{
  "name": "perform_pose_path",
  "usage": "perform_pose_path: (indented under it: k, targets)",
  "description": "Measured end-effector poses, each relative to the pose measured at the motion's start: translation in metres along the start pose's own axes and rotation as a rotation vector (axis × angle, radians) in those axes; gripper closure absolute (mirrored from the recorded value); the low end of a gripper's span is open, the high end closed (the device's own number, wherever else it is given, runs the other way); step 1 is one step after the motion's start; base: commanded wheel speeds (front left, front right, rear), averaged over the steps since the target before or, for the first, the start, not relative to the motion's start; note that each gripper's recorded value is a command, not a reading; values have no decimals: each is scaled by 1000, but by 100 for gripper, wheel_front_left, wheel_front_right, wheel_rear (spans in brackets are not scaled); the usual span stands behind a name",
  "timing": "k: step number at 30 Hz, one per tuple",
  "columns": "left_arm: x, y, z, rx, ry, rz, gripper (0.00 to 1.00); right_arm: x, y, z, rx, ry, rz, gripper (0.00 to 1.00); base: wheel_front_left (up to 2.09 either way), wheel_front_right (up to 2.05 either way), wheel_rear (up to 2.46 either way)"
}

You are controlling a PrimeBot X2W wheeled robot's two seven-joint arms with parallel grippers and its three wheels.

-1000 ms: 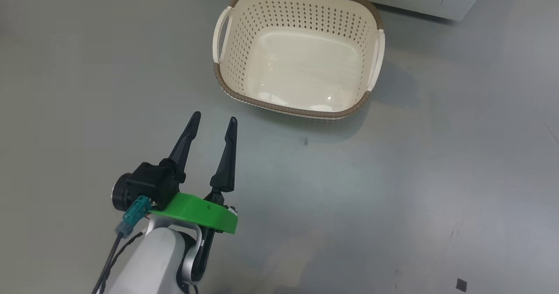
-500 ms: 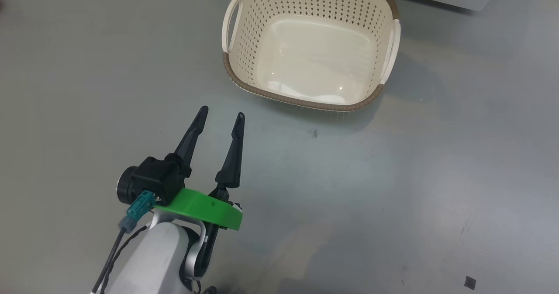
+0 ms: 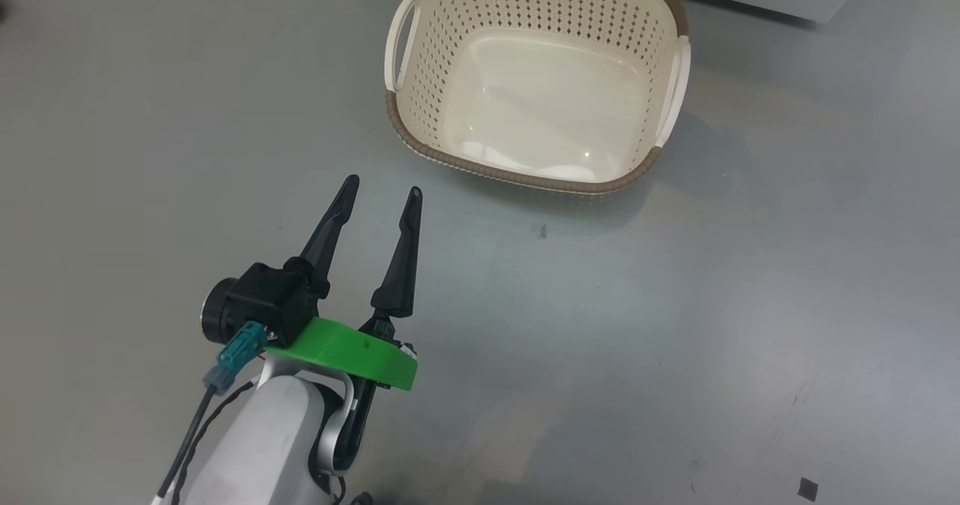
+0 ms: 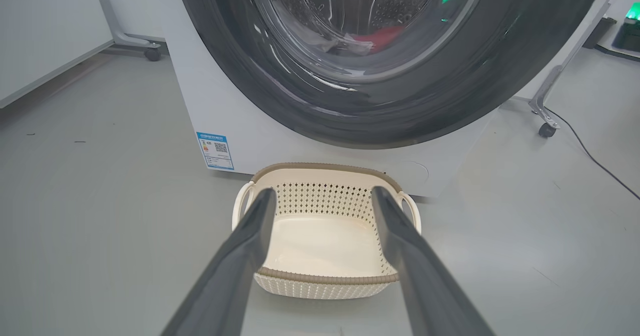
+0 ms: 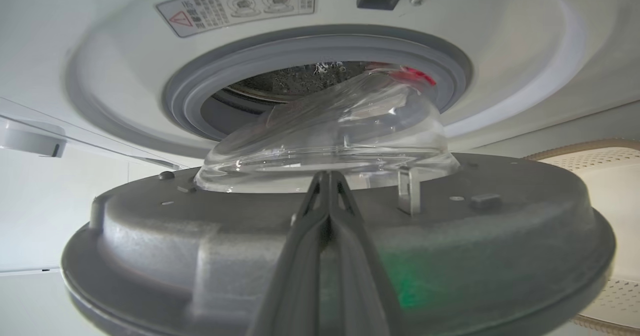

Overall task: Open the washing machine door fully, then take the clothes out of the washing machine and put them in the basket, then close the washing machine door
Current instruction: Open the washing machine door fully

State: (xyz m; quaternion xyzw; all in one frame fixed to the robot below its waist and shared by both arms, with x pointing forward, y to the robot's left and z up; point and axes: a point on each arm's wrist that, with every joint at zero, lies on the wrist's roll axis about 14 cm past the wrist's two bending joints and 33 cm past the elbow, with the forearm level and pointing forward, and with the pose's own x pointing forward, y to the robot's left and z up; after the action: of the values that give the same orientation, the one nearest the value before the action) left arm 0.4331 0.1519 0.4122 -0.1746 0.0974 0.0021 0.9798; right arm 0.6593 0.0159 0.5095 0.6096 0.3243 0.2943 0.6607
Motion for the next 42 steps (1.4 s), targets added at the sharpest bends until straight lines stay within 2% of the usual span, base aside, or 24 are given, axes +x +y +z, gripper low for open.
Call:
perform_pose_path:
  k: [23,33,42]
  targets:
    - [-11,-11,30,4,-75,-21,0,-21,-21,-75,96,213,-119,100,0,0,0]
    - [-27,-15,45,-3,-118,-27,0,-27,-1,-127,119,321,-104,100,0,0,0]
    - [-37,-23,56,2,-152,-47,0,-36,7,-155,108,368,-113,100,0,0,0]
